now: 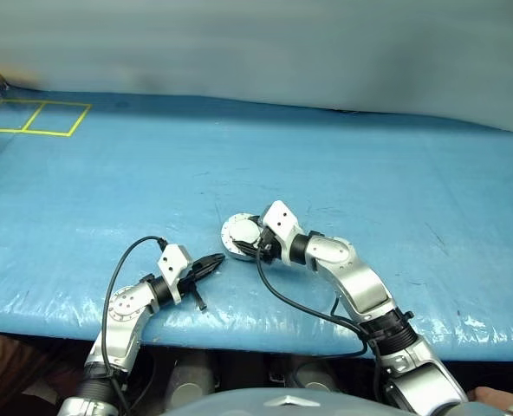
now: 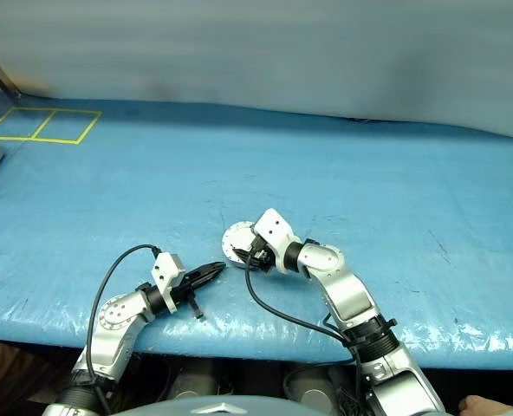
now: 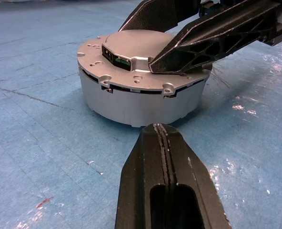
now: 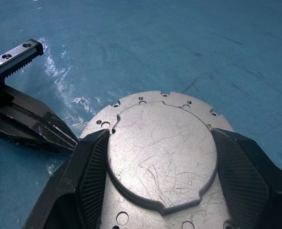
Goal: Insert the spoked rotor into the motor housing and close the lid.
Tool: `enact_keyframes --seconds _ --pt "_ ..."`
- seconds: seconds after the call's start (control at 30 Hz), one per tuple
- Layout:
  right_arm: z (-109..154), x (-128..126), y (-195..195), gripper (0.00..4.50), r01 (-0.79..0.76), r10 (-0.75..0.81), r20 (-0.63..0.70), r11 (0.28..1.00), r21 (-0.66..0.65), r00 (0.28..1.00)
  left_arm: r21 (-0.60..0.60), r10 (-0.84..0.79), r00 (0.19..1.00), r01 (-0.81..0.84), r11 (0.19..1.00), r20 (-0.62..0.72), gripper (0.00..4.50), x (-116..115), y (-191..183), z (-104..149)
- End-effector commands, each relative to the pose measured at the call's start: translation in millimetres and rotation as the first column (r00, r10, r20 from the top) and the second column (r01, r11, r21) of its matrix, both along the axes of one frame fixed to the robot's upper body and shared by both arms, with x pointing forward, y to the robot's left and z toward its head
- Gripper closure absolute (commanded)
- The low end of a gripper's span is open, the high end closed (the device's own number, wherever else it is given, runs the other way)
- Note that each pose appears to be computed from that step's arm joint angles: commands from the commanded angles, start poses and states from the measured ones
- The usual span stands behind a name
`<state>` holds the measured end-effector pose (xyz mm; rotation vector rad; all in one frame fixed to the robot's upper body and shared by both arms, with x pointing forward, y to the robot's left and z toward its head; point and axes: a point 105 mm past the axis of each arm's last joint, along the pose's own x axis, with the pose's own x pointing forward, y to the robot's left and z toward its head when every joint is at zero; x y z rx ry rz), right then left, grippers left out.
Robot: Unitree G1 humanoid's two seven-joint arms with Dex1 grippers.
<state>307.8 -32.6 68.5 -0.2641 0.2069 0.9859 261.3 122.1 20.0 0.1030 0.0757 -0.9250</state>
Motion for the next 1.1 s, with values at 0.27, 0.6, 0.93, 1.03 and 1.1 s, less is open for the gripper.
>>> enact_keyframes --seconds 0.27,0.6,0.93,1.03,1.1 --pt "1.2 10.3 -9.7 1.49 -0.002 0.003 0.009 0.999 -0.044 1.0 -0.016 -0.027 0.999 0.027 1.0 -0.042 4.5 -7.0 -6.2 -4.9" --pt "7.9 8.8 -5.9 1.49 -0.038 0.038 -0.011 0.999 0.006 0.999 -0.02 -0.033 0.998 0.032 0.999 -0.05 4.5 -8.6 -6.8 -4.4" --pt "0.4 11.2 -8.1 1.49 -0.036 0.036 0.003 0.998 -0.046 0.999 -0.022 -0.038 0.998 0.037 0.999 -0.053 4.5 -8.8 -8.1 -3.5" --pt "-2.6 13.5 -11.5 1.49 -0.03 0.031 0.005 0.997 -0.07 1.0 -0.021 -0.037 0.998 0.036 0.999 -0.053 4.5 -9.1 -8.0 -3.6" --pt "-4.6 14.8 -13.5 1.49 -0.029 0.03 0.008 0.996 -0.088 1.0 -0.02 -0.036 0.998 0.035 0.999 -0.053 4.5 -9.3 -7.9 -3.5"
